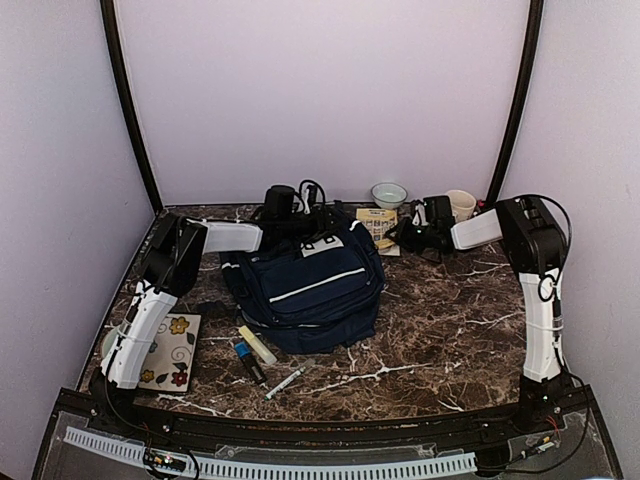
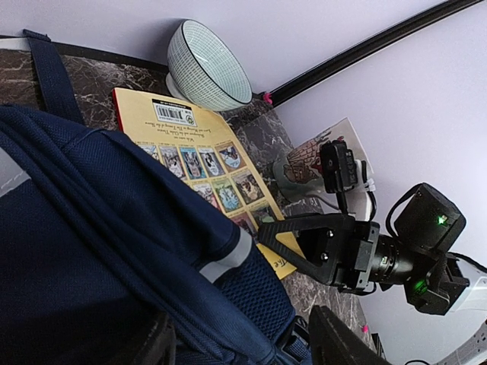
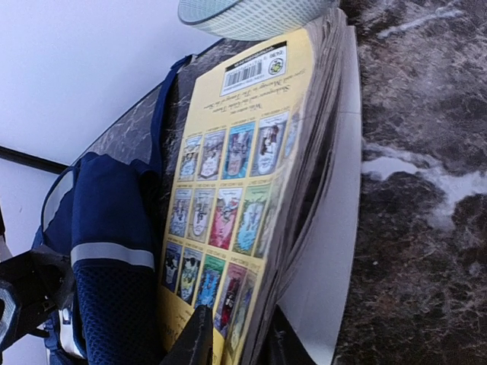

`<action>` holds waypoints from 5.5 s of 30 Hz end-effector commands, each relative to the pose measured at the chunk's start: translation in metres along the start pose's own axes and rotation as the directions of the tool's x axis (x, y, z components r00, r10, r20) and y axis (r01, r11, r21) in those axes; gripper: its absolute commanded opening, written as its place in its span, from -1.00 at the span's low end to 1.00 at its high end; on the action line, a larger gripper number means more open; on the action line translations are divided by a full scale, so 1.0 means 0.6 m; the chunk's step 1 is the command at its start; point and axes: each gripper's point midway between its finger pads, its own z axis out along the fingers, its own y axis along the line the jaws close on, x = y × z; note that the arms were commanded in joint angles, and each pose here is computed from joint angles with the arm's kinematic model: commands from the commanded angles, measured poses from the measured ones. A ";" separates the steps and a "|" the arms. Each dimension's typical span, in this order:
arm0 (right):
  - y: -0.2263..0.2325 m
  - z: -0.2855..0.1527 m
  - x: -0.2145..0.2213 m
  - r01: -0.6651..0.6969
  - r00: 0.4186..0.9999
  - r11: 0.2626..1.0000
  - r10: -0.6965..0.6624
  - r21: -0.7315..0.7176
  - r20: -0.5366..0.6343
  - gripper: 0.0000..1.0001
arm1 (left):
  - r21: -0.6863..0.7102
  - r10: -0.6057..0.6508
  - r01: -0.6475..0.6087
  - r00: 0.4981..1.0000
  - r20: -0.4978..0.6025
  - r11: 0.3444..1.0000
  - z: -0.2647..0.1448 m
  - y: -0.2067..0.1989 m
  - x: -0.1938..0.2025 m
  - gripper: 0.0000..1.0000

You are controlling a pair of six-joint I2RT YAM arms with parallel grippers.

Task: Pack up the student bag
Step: Pick up the book from the center of the board, then pass from the right arm to the left, then pass from the left arm to the right

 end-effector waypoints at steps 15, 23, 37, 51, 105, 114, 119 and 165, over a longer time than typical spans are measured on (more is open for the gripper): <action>-0.027 -0.071 0.082 0.054 0.997 0.989 -0.045 0.138 -0.070 -1.00 | -0.036 -0.104 0.099 0.978 -0.180 0.994 -0.010 0.012 0.125 0.25; -0.008 -0.135 0.118 0.087 0.993 0.990 -0.076 0.114 -0.095 -1.00 | -0.016 -0.017 0.015 0.987 -0.158 1.000 -0.035 -0.037 0.113 0.37; 0.070 -0.264 0.142 0.227 0.973 0.971 -0.222 0.081 -0.060 -1.00 | 0.024 0.178 -0.177 0.975 -0.129 0.984 -0.066 -0.136 0.113 0.59; 0.280 -0.359 0.135 0.374 0.927 0.906 -0.362 -0.198 0.097 -1.00 | -0.076 0.473 -0.469 0.880 0.052 0.880 -0.283 -0.265 0.035 0.74; 0.545 -0.433 0.305 0.636 0.735 0.441 -0.597 -0.633 0.323 -1.00 | 0.384 0.354 -0.401 0.916 0.189 0.832 -0.503 -0.416 0.142 -1.00; 0.449 -0.356 0.225 0.621 0.782 0.729 -0.556 -0.287 0.281 0.94 | 0.273 0.369 -0.432 0.894 0.253 0.859 -0.490 -0.388 0.116 -1.00; 0.432 -0.357 0.220 0.589 0.807 0.746 -0.525 -0.309 0.272 1.00 | 0.231 0.391 -0.459 0.875 0.286 0.858 -0.483 -0.382 0.099 -1.00; 0.518 -0.388 0.216 0.427 0.901 0.452 -0.285 -0.783 0.327 -0.14 | 0.469 0.316 -0.431 0.898 0.306 0.771 -0.479 -0.474 0.063 -1.00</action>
